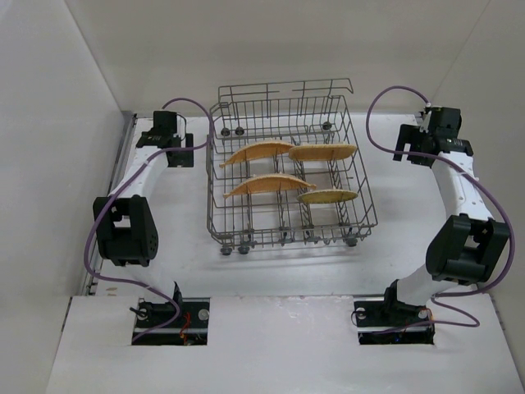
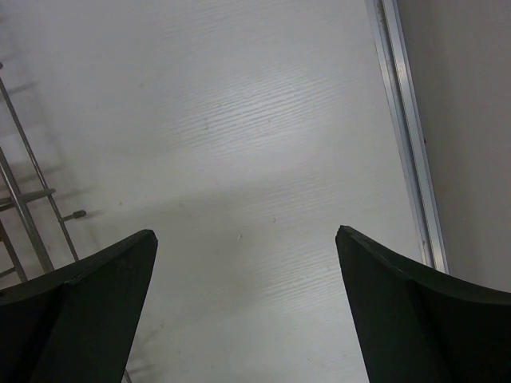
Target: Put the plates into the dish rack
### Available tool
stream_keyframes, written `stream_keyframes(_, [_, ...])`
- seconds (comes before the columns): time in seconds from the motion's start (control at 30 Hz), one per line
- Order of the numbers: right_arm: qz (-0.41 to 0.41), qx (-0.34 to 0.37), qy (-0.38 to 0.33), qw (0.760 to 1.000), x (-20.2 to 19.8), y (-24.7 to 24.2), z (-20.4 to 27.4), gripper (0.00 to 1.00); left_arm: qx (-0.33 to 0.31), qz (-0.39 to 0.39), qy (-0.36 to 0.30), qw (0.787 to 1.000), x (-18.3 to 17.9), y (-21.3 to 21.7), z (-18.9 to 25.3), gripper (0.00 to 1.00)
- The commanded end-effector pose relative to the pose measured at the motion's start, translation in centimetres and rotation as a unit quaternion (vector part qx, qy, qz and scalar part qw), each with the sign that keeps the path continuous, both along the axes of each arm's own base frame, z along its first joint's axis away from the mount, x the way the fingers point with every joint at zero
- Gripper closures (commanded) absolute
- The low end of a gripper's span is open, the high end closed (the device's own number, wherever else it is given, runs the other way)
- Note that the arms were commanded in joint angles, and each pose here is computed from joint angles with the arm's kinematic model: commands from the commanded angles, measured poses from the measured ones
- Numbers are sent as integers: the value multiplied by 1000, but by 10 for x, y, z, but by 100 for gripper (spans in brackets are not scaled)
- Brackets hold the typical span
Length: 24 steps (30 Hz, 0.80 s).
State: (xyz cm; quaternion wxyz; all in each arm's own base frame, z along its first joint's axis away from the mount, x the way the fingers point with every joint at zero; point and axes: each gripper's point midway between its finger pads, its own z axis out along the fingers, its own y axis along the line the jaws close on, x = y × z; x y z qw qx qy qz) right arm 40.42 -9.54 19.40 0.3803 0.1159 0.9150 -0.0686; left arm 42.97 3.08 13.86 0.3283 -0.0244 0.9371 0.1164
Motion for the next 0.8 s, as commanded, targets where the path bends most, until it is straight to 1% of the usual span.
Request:
stream_keyframes(0.0, [0, -12, -37, 999, 5, -1, 30, 0, -13, 2, -22, 1000, -1, -2, 20, 0])
stream_keyframes(0.2, [-1, -8, -33, 999, 4, 0, 28, 0, -38, 14, -19, 999, -2, 1, 20, 0])
stream_keyframes(0.37, [-4, -6, -33, 999, 3, -1, 28, 0, -56, 18, -40, 997, -1, 6, 30, 0])
stream_keyframes(0.5, [0, -5, -38, 999, 3, 0, 31, 0, -55, 20, -57, 997, 1, 9, 38, 0])
stream_keyframes(0.77, [5, -3, -42, 999, 3, 3, 34, 0, -56, 23, -55, 997, -2, 10, 38, 0])
